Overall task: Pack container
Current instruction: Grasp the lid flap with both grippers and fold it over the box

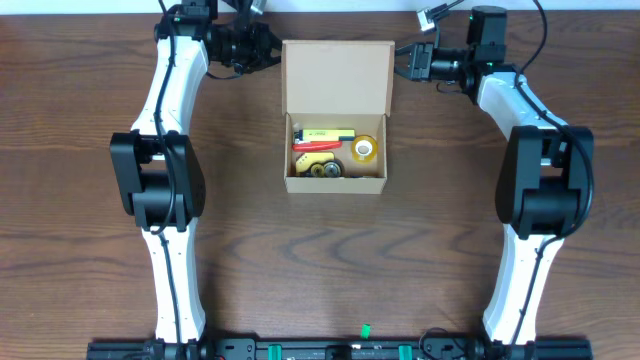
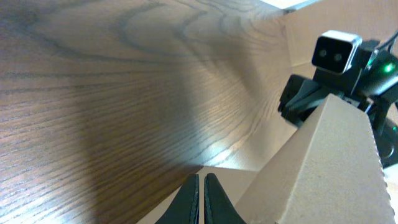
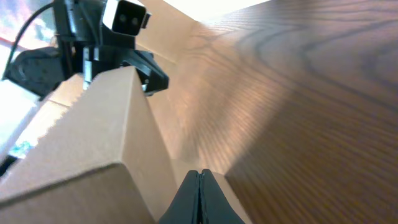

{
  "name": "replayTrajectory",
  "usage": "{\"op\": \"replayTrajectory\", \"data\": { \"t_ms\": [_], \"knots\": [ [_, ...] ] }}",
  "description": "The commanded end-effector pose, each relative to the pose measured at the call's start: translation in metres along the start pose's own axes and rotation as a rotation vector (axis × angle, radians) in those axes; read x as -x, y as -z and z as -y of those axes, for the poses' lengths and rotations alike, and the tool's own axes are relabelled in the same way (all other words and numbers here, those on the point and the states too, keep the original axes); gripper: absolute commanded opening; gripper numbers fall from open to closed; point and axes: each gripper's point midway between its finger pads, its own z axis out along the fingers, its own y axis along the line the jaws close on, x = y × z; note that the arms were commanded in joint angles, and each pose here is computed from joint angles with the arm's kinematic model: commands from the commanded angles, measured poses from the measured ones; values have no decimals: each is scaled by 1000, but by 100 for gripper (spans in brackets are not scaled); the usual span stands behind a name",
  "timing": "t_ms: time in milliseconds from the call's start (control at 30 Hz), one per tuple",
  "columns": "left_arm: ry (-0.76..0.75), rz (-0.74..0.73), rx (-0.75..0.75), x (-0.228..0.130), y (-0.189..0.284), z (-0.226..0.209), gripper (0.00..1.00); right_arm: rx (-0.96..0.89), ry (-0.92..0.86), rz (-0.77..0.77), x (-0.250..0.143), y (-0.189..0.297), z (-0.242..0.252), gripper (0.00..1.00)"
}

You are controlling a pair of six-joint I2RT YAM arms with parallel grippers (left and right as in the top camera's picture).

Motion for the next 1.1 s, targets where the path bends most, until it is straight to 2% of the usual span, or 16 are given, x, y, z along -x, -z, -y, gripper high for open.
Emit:
{"op": "replayTrajectory", "data": {
  "t_ms": [0, 300, 533, 667, 867, 1067],
  "knots": [
    [-86, -4, -13, 2, 2, 6, 6, 63, -23, -26, 2, -2, -15, 1],
    [-73, -30, 12, -5, 5, 6, 6, 86, -194, -68, -6, -15, -23, 2],
    [-74, -27, 27, -5, 13, 14, 6, 64, -349, -120, -28, -21, -20, 2],
    [-99, -32, 95, -7, 21, 12, 6, 57, -373, -134, -35, -21, -18, 2],
    [-137, -33, 109, -9, 30, 23, 6, 58, -384, -144, -39, -21, -18, 1],
    [-185, -38, 104, -12, 37, 40, 6, 66, -274, -141, -35, -22, -31, 2]
  ]
}}
